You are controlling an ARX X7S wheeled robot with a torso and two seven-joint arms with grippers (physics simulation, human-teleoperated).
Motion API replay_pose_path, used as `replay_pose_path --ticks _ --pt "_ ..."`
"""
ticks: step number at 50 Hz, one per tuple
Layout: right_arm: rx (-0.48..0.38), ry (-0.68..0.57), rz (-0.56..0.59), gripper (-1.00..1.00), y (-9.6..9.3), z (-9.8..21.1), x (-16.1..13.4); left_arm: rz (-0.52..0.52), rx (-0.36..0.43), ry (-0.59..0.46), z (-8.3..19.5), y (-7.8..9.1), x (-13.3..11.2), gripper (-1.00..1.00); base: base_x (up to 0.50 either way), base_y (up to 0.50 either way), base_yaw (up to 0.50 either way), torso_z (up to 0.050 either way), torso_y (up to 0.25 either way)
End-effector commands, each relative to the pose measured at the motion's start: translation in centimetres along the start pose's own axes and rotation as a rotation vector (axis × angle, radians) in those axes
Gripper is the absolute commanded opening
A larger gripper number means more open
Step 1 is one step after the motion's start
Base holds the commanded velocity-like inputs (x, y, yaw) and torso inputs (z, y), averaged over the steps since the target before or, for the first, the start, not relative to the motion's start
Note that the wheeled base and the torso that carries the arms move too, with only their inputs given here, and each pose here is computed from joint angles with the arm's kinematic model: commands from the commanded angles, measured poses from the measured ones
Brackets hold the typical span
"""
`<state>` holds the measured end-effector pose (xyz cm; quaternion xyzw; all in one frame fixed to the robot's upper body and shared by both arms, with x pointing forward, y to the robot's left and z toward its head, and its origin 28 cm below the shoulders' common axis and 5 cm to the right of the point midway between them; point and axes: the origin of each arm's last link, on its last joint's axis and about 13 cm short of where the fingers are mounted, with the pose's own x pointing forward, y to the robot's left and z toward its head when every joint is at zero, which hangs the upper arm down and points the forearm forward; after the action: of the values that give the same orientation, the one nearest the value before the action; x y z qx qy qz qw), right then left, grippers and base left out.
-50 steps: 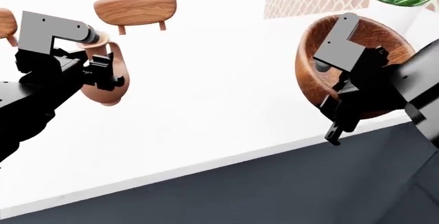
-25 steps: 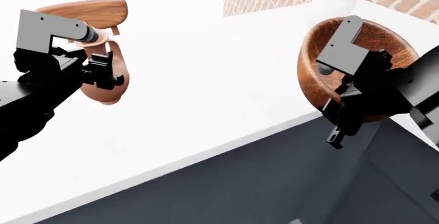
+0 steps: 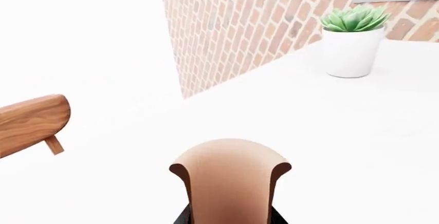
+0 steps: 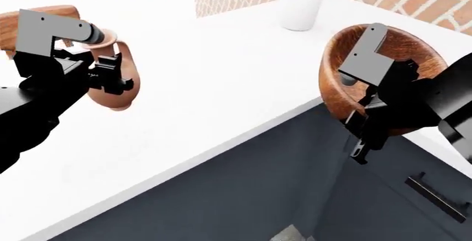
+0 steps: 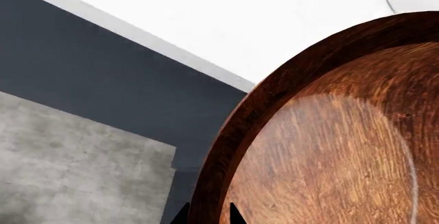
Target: Pick the bowl and jug and place them in the sink. Then turn on the water.
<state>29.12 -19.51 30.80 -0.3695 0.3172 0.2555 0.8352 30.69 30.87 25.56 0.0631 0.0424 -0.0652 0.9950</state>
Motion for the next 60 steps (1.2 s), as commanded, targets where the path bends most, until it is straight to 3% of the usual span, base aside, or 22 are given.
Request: replay_pose_path --ticks 1,60 --pt "-0.005 -0.006 -0.027 -1.0 -0.19 -0.04 -0.14 0.037 -0.002 -0.049 0.96 0.31 0.03 -1.0 -0.01 0.01 -0.5 0.0 0.0" --pt "0.002 0.006 -0.015 -1.0 0.07 -0.72 0.59 0.027 0.025 -0.053 0.43 0.18 0.08 -1.0 -0.01 0.01 -0.5 0.001 0.002"
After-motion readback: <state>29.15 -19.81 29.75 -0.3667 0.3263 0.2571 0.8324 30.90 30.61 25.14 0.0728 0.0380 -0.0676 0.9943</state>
